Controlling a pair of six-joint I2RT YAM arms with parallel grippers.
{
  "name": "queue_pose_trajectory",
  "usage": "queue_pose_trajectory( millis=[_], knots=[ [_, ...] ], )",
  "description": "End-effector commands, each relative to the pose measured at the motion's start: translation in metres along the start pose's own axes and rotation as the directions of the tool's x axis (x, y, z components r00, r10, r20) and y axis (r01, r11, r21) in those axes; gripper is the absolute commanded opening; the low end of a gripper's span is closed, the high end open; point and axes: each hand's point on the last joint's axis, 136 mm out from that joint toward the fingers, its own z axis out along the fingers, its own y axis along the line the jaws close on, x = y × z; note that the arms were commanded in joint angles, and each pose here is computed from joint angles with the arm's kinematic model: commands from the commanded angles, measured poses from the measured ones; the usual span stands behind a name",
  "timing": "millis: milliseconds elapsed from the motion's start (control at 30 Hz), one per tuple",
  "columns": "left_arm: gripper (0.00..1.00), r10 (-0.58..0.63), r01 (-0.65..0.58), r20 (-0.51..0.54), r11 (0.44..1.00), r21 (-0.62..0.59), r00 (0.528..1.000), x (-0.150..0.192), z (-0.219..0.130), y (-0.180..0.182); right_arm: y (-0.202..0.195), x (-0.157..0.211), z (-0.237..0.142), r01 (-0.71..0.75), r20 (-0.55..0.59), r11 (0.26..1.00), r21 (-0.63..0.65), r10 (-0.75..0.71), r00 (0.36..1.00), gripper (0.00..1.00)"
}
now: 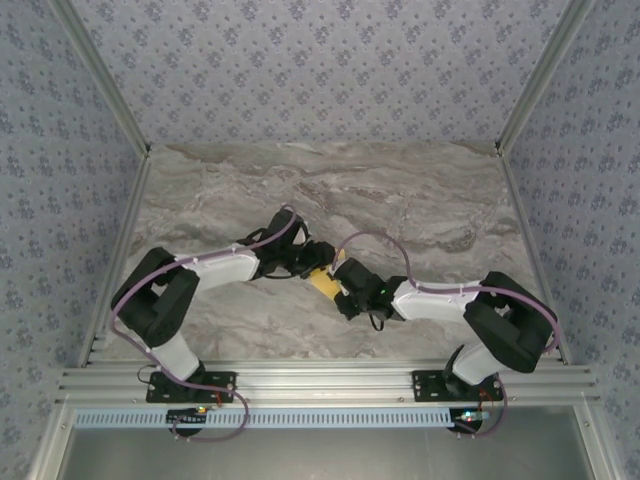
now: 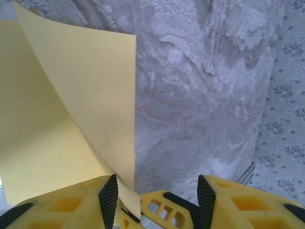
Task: Fold a paper plane with a square sheet of paper (fold left side to right side)
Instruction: Fourth fold the wing at the center of the table.
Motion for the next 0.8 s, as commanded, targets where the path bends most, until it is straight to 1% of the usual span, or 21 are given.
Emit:
queue_pose_trajectory(
  millis=[0, 167, 233, 333, 400, 567, 633, 767],
  knots=[
    [0.52, 0.057, -0.057, 0.036, 0.998, 0.024, 0.998, -0.005, -0.025, -0.019, 0.008, -0.001, 0.002, -0.028, -0.012, 0.999, -0.031, 0.028, 1.0, 0.13],
    [0.57, 0.069, -0.068, 0.087, 0.998, -0.01, 0.994, -0.008, -0.053, -0.009, 0.015, 0.002, 0.002, -0.087, -0.019, 0.991, -0.104, 0.085, 0.996, 0.12],
    [0.58, 0.058, -0.057, 0.088, 0.998, -0.019, 0.994, -0.005, -0.057, -0.002, 0.016, 0.004, 0.002, -0.096, -0.024, 0.988, -0.123, 0.094, 0.995, 0.12],
    [0.57, 0.035, -0.033, 0.067, 0.999, -0.03, 0.997, 0.003, -0.054, 0.01, 0.016, 0.008, 0.002, -0.109, -0.036, 0.985, -0.136, 0.105, 0.994, 0.12],
    [0.54, 0.011, -0.009, 0.047, 1.0, -0.028, 0.999, 0.01, -0.047, 0.019, 0.014, 0.011, 0.003, -0.124, -0.042, 0.982, -0.142, 0.119, 0.992, 0.12],
    [0.38, -0.023, 0.024, 0.018, 0.999, -0.038, 1.0, 0.021, -0.032, 0.036, 0.013, 0.014, 0.004, -0.137, -0.049, 0.979, -0.151, 0.131, 0.99, 0.11],
    [0.35, -0.025, 0.026, 0.006, 0.999, -0.039, 1.0, 0.023, -0.026, 0.038, 0.013, 0.014, 0.004, -0.138, -0.051, 0.978, -0.155, 0.131, 0.99, 0.12],
    [0.36, -0.025, 0.024, -0.017, 0.999, -0.04, 1.0, 0.021, -0.012, 0.037, 0.011, 0.015, 0.004, -0.141, -0.052, 0.979, -0.151, 0.134, 0.99, 0.12]
  ],
)
